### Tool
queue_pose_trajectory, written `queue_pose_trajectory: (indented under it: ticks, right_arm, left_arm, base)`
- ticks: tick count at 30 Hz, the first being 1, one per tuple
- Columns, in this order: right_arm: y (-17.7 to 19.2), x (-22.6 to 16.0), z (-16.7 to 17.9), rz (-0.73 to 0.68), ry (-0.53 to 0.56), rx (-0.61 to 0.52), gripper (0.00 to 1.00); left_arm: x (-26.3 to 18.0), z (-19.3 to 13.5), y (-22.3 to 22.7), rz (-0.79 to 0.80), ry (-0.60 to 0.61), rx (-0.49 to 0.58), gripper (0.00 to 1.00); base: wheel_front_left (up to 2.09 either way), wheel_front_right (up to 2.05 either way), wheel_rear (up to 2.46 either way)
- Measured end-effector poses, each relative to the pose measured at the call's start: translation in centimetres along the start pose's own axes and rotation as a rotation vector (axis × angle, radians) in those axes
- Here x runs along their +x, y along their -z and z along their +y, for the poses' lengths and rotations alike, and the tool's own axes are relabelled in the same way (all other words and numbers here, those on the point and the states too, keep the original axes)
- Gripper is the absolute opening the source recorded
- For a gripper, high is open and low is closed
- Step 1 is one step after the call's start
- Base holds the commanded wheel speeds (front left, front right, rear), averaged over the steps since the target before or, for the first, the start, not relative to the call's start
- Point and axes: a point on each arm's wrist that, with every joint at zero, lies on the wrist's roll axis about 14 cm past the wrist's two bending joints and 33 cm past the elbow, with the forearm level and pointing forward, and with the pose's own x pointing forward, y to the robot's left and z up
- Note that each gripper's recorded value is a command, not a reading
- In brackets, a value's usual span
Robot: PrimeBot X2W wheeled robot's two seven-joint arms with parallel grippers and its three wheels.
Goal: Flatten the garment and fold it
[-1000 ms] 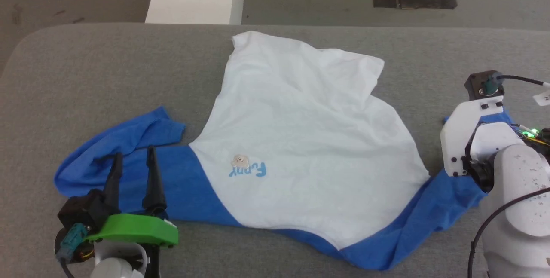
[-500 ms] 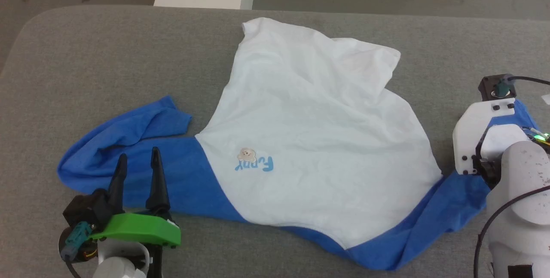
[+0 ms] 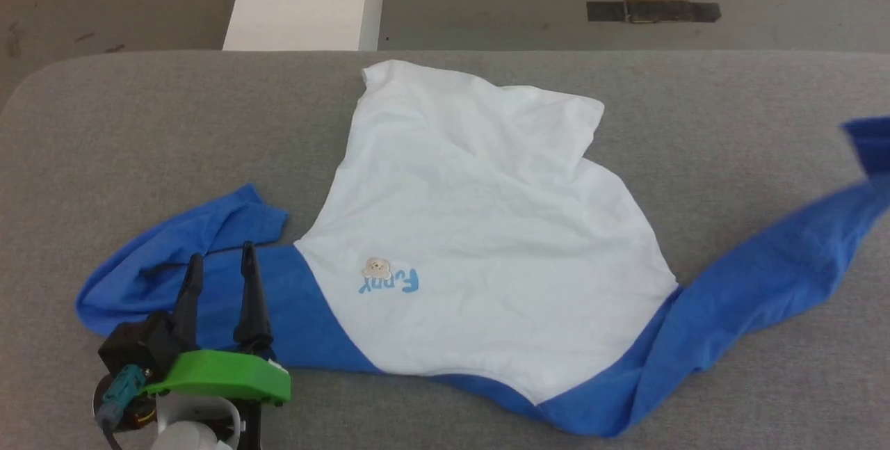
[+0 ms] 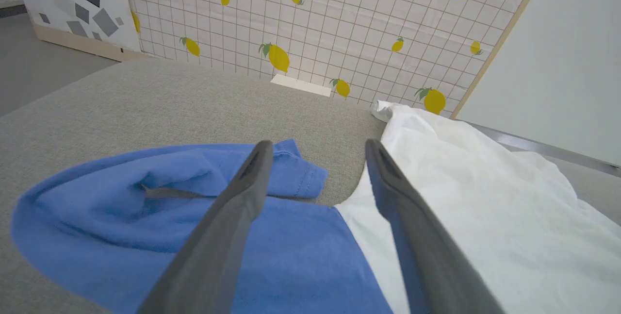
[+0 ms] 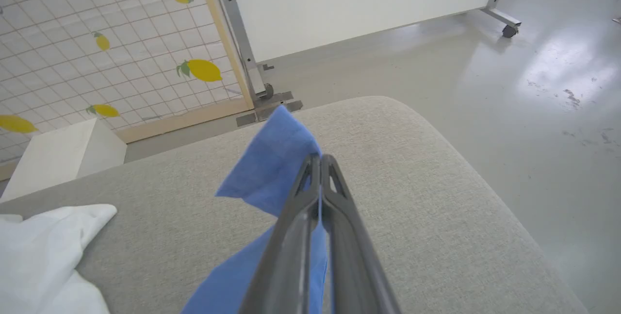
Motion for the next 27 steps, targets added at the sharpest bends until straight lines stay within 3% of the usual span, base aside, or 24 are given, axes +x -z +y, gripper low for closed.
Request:
queue_pose_trajectory:
  ticks: [5,10,11,12,17,20,24,27]
  right_arm:
    - [5.7,-5.7,-10.7,0.122,0.255,0.104,0.0]
    - [11.8,-9.6,-16.0,0.276,0.396,0.183,0.0]
    - [13.0,-10.0,-16.4,0.301,0.406,0.203,0.13]
    - [13.6,-10.3,-16.6,0.307,0.413,0.214,1.0]
    - [10.8,-9.8,-16.6,0.157,0.409,0.177,1.0]
    - [6.3,-7.9,-13.2,0.018,0.303,0.122,1.0]
    - [2.0,-5.7,-4.8,-0.076,0.063,0.043,1.0]
    - [3.3,-4.7,2.7,0.007,-0.15,0.01,1.0]
  left_arm:
    - [0.0,-0.7,0.0,-0.001,0.015,-0.016,1.0]
    - [0.3,-1.2,0.3,0.005,0.025,-0.024,1.0]
    - [0.3,-1.3,0.4,0.007,0.027,-0.026,1.0]
    - [0.4,-1.4,0.4,0.008,0.03,-0.027,1.0]
    - [0.4,-1.5,0.2,0.005,0.036,-0.024,1.0]
    - [0.3,-1.5,-0.1,-0.001,0.039,-0.021,1.0]
    - [0.1,-1.3,-0.7,-0.014,0.031,-0.016,1.0]
    - [-0.1,-0.9,-1.0,-0.021,0.021,-0.012,1.0]
  base:
    - [0.0,0.0,0.0]
    - [0.0,0.0,0.0]
    - [0.0,0.0,0.0]
    - [0.0,0.0,0.0]
    - [0.0,0.0,0.0]
    - [0.0,0.0,0.0]
    - [0.0,0.0,0.0]
    - [0.0,0.0,0.0]
